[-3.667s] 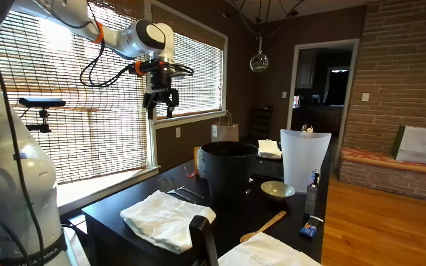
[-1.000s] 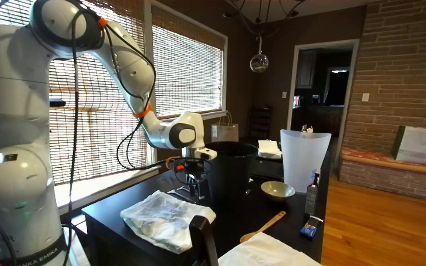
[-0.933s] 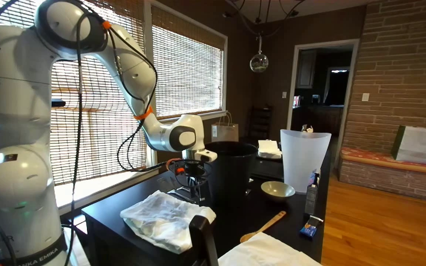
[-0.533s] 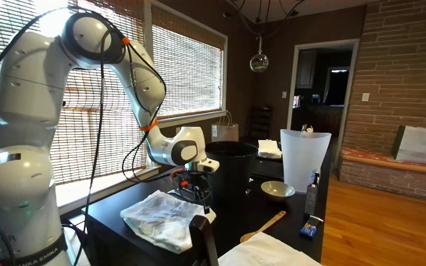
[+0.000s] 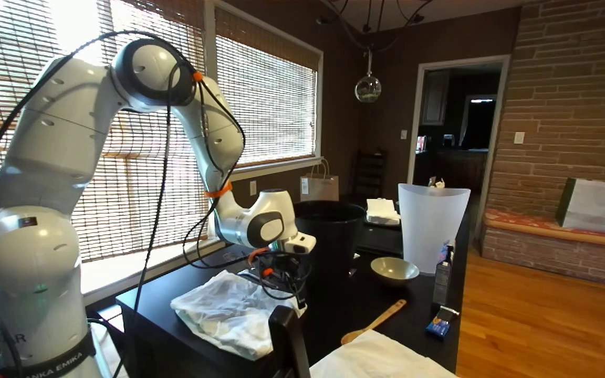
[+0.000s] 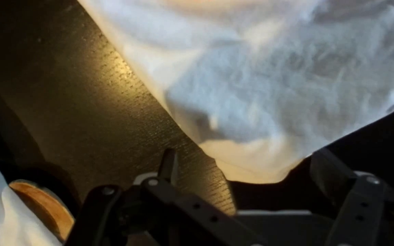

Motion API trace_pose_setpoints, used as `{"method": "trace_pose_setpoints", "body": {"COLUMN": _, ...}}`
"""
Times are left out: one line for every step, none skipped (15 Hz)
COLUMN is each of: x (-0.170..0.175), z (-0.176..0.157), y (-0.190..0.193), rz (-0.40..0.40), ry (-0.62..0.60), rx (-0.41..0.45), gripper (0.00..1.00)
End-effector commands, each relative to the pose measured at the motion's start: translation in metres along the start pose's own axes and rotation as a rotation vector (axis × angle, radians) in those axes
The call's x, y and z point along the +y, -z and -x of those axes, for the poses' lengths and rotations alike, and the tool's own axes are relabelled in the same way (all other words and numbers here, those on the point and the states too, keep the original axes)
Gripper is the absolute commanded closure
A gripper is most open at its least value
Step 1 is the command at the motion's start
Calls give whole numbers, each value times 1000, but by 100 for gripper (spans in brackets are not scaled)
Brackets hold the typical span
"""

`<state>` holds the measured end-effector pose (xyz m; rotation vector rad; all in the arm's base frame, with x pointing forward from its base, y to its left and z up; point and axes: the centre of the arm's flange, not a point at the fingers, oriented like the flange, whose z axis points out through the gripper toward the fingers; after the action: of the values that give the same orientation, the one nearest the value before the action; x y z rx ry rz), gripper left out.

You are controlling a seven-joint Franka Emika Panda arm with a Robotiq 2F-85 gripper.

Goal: Fold the towel to the left on the table

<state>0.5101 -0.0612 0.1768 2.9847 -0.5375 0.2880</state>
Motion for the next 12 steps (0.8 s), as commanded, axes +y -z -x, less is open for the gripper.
{"method": "trace_pose_setpoints", "body": {"x": -8, "z": -10, "y": -13, "rz": -18, "ry": -20, "rx": 31, "gripper": 0}}
{"method": "trace_pose_setpoints", "body": {"x": -9, "z": -12, "y": -15, "rz": -21, "ry": -25, "rx": 44, "gripper": 0}}
{"method": "trace_pose_setpoints", "body": {"x": -9, "z": -14, "y": -16, "rz": -23, "ry": -30, "rx": 47, "gripper": 0}}
{"method": "trace_pose_setpoints", "body": {"x": -10, "z": -16, "y": -16, "rz": -24, "ry": -36, "rx": 54, "gripper": 0}}
{"method": "trace_pose_setpoints", "body": {"x": -9, "z": -18, "y": -17, "rz": -23, "ry": -37, "rx": 56, "gripper": 0}}
{"method": "trace_pose_setpoints", "body": {"x": -9, "z": -19, "y": -18, "rz": -20, "ry": -38, "rx": 57, "gripper": 25}}
{"method": "trace_pose_setpoints", "body": {"x": -9, "z": -19, "y": -19, "rz": -16, "ry": -30, "rx": 56, "gripper": 26}}
{"method": "trace_pose_setpoints", "body": {"x": -9, "z": -19, "y": -20, "rz": -10, "ry": -24, "rx": 54, "gripper": 34}}
{"method": "trace_pose_setpoints", "body": {"x": -8, "z": -19, "y": -21, "rz": -3, "ry": -18, "rx": 49, "gripper": 41}}
{"method": "trace_pose_setpoints", "body": {"x": -7, "z": -18, "y": -22, "rz": 3, "ry": -15, "rx": 42, "gripper": 47}}
{"method": "trace_pose_setpoints", "body": {"x": -7, "z": -18, "y": -23, "rz": 9, "ry": -9, "rx": 42, "gripper": 56}}
{"method": "trace_pose_setpoints", "body": {"x": -7, "z": -17, "y": -24, "rz": 15, "ry": -5, "rx": 35, "gripper": 62}}
